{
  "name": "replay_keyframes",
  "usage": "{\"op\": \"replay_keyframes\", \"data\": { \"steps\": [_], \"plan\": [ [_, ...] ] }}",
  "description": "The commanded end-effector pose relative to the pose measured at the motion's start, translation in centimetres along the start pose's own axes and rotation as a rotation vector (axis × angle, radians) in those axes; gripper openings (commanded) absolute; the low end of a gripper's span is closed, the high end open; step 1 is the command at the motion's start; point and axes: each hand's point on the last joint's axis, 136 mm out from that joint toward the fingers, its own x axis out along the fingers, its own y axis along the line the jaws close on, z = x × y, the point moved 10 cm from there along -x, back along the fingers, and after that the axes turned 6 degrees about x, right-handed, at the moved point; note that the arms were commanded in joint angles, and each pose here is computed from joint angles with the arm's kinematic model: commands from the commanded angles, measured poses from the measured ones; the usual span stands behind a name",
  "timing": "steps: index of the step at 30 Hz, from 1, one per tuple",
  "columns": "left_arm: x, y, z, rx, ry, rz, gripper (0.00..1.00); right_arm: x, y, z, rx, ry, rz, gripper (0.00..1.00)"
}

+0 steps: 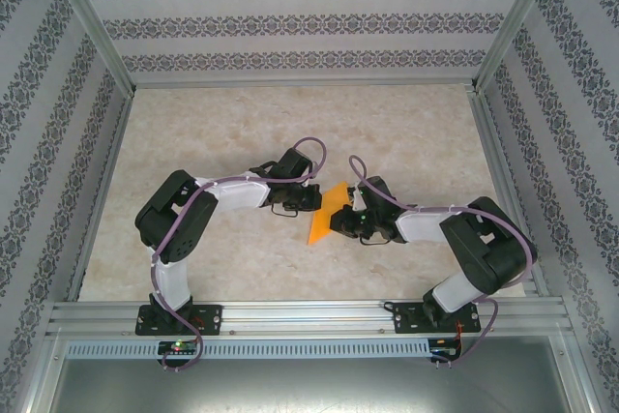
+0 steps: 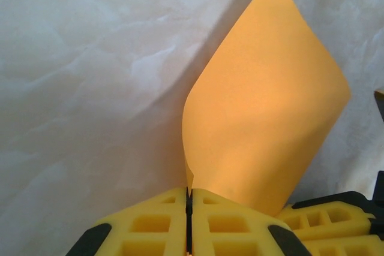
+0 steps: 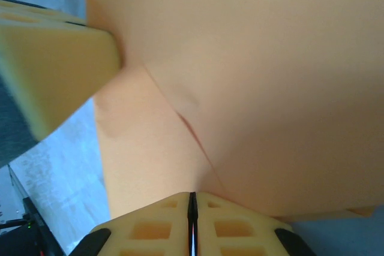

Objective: Fold a paper plane with a square sheet of paper (pick it up from the middle)
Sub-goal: Fold the wing for the fifth time at the center of the table.

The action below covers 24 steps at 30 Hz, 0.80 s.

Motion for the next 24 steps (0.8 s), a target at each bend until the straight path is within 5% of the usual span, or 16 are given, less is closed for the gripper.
{"op": "replay_keyframes", "data": {
  "steps": [1, 9, 24],
  "plan": [
    [-0.3, -0.5, -0.7, 0.022, 0.013, -0.017, 0.14, 0.5, -0.5, 0.0, -0.004, 0.008, -0.045, 0.09],
    [-1.3, -1.0, -0.9, 0.022, -0.003, -0.059, 0.22, 0.3, -0.8, 0.1, -0.005, 0.016, -0.073, 0.06],
    [-1.0, -0.5, -2.4, 0.007, 0.030, -0.081, 0.20, 0.4, -1.0, 0.1, -0.003, 0.022, -0.067, 0.04]
  ]
}}
